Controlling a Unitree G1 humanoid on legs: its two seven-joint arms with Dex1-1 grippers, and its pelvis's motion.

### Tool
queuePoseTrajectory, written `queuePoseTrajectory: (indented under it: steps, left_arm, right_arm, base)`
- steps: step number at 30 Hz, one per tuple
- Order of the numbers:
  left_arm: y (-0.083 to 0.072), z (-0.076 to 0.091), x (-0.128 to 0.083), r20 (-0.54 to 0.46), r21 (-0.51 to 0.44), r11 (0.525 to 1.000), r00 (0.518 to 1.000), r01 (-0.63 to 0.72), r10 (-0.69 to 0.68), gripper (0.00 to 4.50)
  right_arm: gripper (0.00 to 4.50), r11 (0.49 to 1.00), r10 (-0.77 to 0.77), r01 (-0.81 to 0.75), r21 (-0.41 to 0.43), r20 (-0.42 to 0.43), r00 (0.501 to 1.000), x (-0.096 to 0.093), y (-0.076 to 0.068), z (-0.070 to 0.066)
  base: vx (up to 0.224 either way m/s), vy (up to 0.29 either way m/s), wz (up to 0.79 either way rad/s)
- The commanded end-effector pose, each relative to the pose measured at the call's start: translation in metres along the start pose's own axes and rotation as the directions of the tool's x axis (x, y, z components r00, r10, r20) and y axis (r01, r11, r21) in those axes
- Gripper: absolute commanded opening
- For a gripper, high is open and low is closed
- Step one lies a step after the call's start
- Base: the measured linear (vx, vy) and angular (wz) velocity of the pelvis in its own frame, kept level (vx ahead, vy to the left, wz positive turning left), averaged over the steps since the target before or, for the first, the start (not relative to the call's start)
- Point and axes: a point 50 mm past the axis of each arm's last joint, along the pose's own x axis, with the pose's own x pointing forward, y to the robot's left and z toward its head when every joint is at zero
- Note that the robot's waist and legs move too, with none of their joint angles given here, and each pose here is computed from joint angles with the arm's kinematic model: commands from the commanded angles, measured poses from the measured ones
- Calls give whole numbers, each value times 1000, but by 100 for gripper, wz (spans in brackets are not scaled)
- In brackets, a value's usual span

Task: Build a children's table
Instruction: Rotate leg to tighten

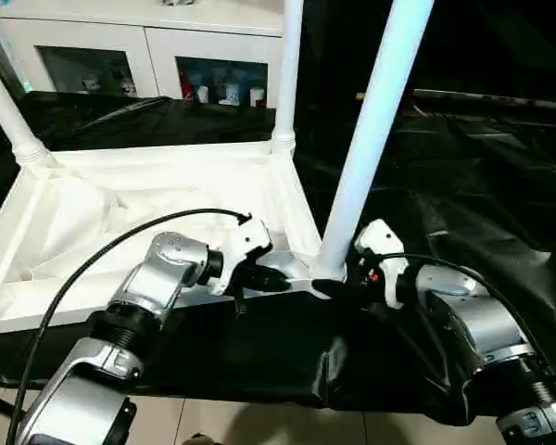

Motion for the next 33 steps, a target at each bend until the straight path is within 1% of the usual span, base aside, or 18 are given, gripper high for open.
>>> queuePoseTrajectory:
  steps: [1,2,7,9,11,12,14,15,18,19,20,21,23,27,28,30,31,33]
  left_arm:
    - [-5,8,5,86,-5,999,995,48,-48,0]
    - [-6,8,5,88,-6,999,995,49,-48,0]
    - [-6,8,6,91,-10,999,995,41,-40,0]
    - [-5,8,10,92,-17,1000,996,9,-7,0]
    - [-1,9,18,82,-32,997,994,-66,69,0]
    - [-1,9,18,82,-32,997,994,-66,69,0]
    - [3,12,31,74,-51,987,985,-153,157,0]
    - [3,12,31,74,-51,987,985,-153,157,0]
    - [2,17,49,70,-85,973,973,-213,219,0]
    - [2,17,49,70,-85,973,973,-213,219,0]
    - [1,22,61,68,-94,958,958,-271,278,0]
    - [1,22,61,68,-94,958,958,-271,278,0]
    - [-1,26,70,68,-95,953,953,-289,296,0]
    - [-2,28,71,75,-77,956,954,-283,289,0]
    - [-1,28,69,76,-74,957,955,-280,286,0]
    - [3,25,61,73,-68,958,956,-278,283,0]
    - [6,22,55,64,-65,959,958,-275,279,0]
    - [6,21,53,62,-65,960,959,-271,275,0]
  right_arm:
    - [311,999,49,-49,21,3,999,4,7,-2]
    - [296,998,49,-49,27,7,999,4,7,-3]
    - [279,998,30,-32,63,20,999,6,8,-6]
    - [276,995,-40,38,95,22,999,10,6,-10]
    - [276,977,-166,165,134,1,986,18,3,-16]
    - [275,977,-166,165,134,1,986,18,3,-16]
    - [275,931,-305,303,202,-24,952,30,1,-20]
    - [275,931,-305,303,202,-24,952,30,1,-20]
    - [275,848,-439,429,311,-41,897,44,0,-17]
    - [274,848,-439,429,311,-41,897,44,0,-17]
    - [274,798,-510,496,342,-55,858,53,-1,-12]
    - [274,798,-510,496,342,-55,858,53,-1,-12]
    - [274,770,-554,540,339,-62,830,60,-3,-7]
    - [274,786,-556,536,310,-27,831,64,-5,1]
    - [309,797,-545,522,303,-12,838,63,-6,3]
    - [344,825,-511,474,309,51,858,56,-8,8]
    - [347,846,-481,437,305,87,872,51,-10,11]
    - [354,855,-470,426,294,95,878,48,-11,12]
  base:
    - [0,0,0]
    - [0,0,0]
    - [0,0,0]
    - [0,0,0]
    - [0,0,0]
    - [0,0,0]
    - [0,0,0]
    - [0,0,0]
    - [0,0,0]
    - [0,0,0]
    - [0,0,0]
    - [0,0,0]
    - [0,0,0]
    - [0,0,0]
    - [0,0,0]
    - [0,0,0]
    - [0,0,0]
    - [0,0,0]
